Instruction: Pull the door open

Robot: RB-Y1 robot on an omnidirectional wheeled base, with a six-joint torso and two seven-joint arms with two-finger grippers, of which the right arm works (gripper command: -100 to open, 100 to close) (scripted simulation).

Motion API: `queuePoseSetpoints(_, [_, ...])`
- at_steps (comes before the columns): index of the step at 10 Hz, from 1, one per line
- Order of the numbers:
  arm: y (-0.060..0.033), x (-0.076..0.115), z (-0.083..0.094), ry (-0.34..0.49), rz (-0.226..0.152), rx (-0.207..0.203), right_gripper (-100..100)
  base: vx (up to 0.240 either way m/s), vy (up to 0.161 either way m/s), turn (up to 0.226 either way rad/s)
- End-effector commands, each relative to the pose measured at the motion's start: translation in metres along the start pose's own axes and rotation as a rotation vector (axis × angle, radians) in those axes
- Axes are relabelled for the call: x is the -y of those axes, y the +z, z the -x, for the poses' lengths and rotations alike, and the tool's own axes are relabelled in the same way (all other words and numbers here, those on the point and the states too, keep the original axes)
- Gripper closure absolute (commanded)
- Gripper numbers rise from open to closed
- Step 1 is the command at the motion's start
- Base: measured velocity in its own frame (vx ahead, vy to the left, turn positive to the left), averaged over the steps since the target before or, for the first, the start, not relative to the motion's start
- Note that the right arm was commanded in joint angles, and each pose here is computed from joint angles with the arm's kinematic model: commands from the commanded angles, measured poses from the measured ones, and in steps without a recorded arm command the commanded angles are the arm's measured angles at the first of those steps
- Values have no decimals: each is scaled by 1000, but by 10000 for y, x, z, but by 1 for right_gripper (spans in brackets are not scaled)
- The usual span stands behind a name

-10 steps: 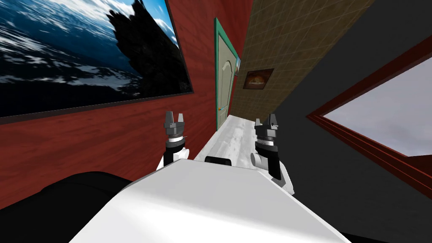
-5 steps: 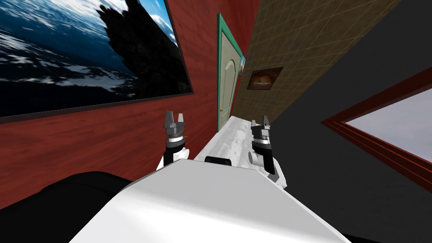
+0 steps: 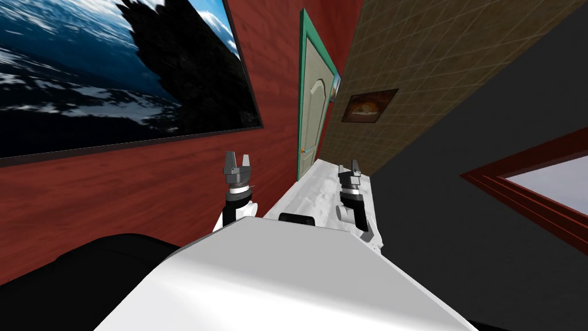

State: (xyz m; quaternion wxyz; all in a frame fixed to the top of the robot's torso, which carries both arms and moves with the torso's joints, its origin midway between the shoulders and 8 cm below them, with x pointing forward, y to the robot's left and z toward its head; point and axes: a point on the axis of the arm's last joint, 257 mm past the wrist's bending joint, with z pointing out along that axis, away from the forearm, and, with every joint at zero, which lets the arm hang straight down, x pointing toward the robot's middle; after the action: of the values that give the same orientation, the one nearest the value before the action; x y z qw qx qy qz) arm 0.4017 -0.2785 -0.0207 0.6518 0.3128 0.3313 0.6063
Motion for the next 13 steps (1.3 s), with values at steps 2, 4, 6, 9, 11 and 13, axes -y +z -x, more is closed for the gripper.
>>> queuePoseSetpoints(2, [2,178,-50,11,-21,-11,-100,82,-63,123])
queuePoseSetpoints(4, [-2,313,-77,19,-38,-19,-100,88,-66,119])
queuePoseSetpoints(6, [-9,447,-104,26,-56,-27,-100,79,-73,120])
queuePoseSetpoints(9, [-24,664,-149,37,-84,-40,-100,89,-80,125])
queuePoseSetpoints(11, [-37,806,-177,44,-104,-48,-100,72,-74,157])
queuePoseSetpoints(13, [-52,949,-206,50,-123,-57,-100,82,-89,117])
